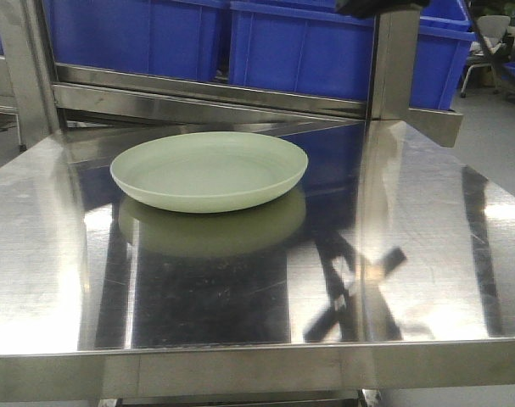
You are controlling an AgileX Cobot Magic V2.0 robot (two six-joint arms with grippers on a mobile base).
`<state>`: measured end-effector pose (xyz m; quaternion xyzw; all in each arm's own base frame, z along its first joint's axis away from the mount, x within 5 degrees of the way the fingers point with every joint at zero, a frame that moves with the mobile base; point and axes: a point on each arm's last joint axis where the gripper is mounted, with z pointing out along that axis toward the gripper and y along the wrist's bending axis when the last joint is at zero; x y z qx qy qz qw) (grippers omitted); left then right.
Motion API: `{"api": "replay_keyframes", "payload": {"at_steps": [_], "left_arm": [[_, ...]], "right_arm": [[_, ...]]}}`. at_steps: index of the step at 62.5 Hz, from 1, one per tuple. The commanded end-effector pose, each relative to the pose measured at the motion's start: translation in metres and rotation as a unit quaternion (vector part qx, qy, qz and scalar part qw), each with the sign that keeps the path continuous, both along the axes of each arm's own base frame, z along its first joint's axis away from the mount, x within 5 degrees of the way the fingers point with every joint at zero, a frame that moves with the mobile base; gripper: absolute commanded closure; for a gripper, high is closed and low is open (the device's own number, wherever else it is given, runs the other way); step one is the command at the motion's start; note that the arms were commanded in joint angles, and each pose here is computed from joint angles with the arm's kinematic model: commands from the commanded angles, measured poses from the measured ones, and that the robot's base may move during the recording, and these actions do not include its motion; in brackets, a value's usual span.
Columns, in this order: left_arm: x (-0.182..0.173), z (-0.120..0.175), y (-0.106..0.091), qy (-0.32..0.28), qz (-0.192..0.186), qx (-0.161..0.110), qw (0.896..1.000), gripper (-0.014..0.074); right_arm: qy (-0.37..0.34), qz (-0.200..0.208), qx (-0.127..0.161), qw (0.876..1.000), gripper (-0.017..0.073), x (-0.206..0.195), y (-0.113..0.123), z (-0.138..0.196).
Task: Place green plate on second shelf with right arm
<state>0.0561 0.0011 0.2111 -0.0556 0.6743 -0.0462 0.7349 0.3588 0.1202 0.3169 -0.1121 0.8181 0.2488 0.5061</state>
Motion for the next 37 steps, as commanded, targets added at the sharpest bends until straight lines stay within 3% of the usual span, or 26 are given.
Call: {"api": "replay_keyframes", "payload": {"at_steps": [1, 12, 23, 30, 37], "left_arm": [[-0.0003, -0.0055, 0.0003, -0.029, 0.001, -0.004, 1.0, 0.0463], [-0.0003, -0.0055, 0.0003, -0.029, 0.001, -0.004, 1.0, 0.0463], [-0.0003, -0.0055, 0.0003, -0.029, 0.001, -0.004, 1.0, 0.0463], [-0.0003, -0.0055, 0.0003, -0.029, 0.001, -0.004, 1.0, 0.0463], [-0.0003, -0.0055, 0.0003, -0.029, 0.001, -0.004, 1.0, 0.0463]], "right_arm": [[-0.082, -0.032, -0.021, 0.996, 0.0506, -0.0007, -0.0074, 0.0381], [-0.108, -0.092, -0.029, 0.989, 0.0506, 0.0041, -0.0111, 0.0455], [-0.119, -0.119, -0.038, 0.985, 0.0506, 0.0052, -0.0128, 0.047], [-0.118, -0.115, -0.038, 0.986, 0.0506, 0.005, -0.0122, 0.0468], [-0.106, -0.085, -0.033, 0.99, 0.0506, 0.0045, -0.0063, 0.0426]]}}
